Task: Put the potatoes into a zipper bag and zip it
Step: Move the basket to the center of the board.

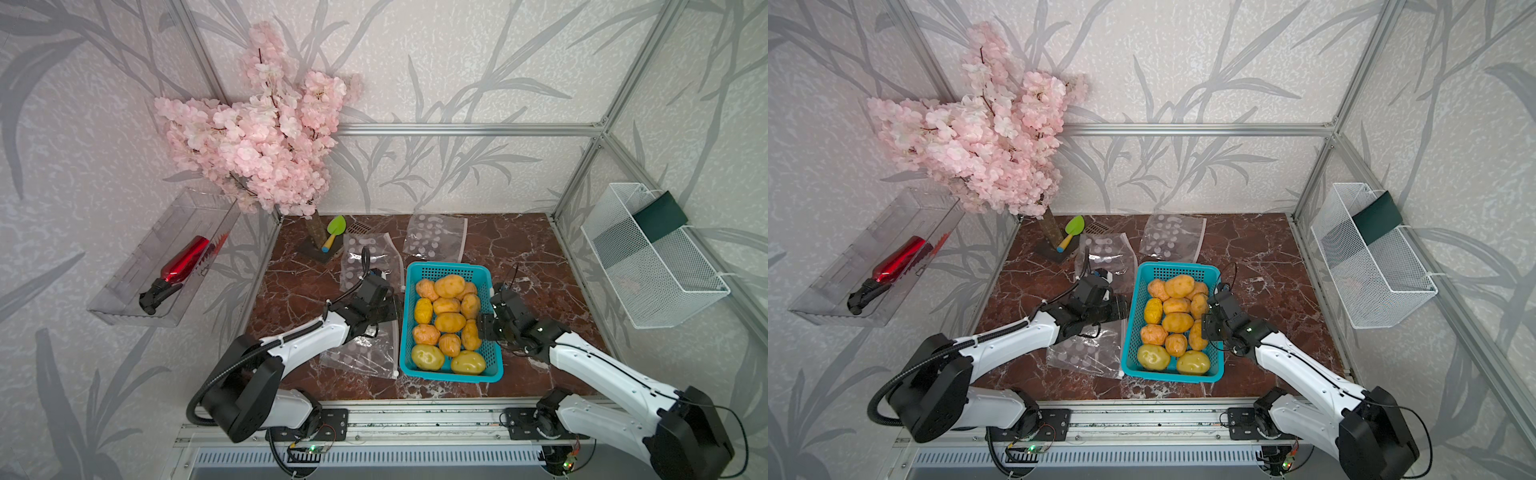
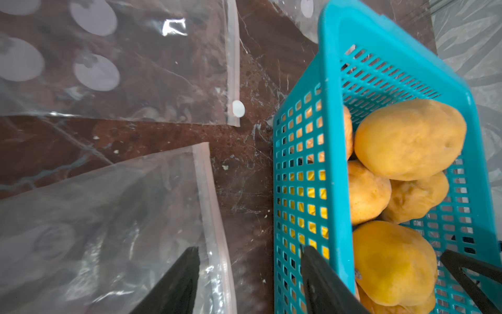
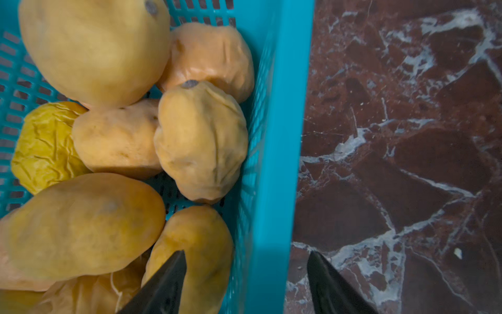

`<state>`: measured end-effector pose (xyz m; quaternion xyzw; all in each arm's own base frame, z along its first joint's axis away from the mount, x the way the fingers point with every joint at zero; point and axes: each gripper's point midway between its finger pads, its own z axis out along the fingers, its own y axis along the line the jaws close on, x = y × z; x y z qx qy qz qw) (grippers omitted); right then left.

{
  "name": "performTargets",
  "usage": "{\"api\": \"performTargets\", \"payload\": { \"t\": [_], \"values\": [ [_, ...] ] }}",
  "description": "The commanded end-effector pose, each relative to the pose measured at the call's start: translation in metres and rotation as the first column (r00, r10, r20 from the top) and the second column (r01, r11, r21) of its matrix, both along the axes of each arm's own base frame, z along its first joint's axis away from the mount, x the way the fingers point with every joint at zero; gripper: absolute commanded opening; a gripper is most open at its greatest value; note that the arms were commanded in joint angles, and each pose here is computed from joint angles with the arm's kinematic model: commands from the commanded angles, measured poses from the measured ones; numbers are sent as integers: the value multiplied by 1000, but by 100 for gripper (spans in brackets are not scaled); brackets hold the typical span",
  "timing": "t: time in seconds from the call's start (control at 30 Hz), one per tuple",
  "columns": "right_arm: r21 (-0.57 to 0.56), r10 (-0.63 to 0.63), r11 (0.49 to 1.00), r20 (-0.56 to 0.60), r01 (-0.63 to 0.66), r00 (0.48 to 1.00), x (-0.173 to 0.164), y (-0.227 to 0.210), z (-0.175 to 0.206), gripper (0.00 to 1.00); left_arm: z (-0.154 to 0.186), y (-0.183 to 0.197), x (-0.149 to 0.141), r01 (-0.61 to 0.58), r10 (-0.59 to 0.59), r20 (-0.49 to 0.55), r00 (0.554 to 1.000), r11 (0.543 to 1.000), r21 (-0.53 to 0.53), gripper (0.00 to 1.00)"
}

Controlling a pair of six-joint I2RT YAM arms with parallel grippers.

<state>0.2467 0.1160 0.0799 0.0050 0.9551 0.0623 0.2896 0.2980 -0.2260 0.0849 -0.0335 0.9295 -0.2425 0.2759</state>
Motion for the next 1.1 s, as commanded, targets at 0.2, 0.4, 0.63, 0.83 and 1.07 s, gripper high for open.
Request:
{"api": "performTargets", "payload": {
  "t": [0.2,0.4,0.63,0.83,1.07],
  "values": [
    [36,-161,987,32,159,987,31,-30,7,67,2,-77,16,114,-114,12,993,994,-4,53],
    [96,-245,965,4,243,970,42,-59,12,67,-6,-107,21,145,-145,-7,989,989,0,49],
    [122,-218,970,68,209,974,34,-59,49,73,16,-56,21,5,-13,54,998,987,161,53],
    [111,-228,971,146,213,963,7,-70,84,76,37,23,-9,-128,92,124,988,935,330,60],
    [228,-117,971,218,66,969,-23,-39,112,77,34,70,-34,-146,97,129,987,878,456,63]
  ]
}}
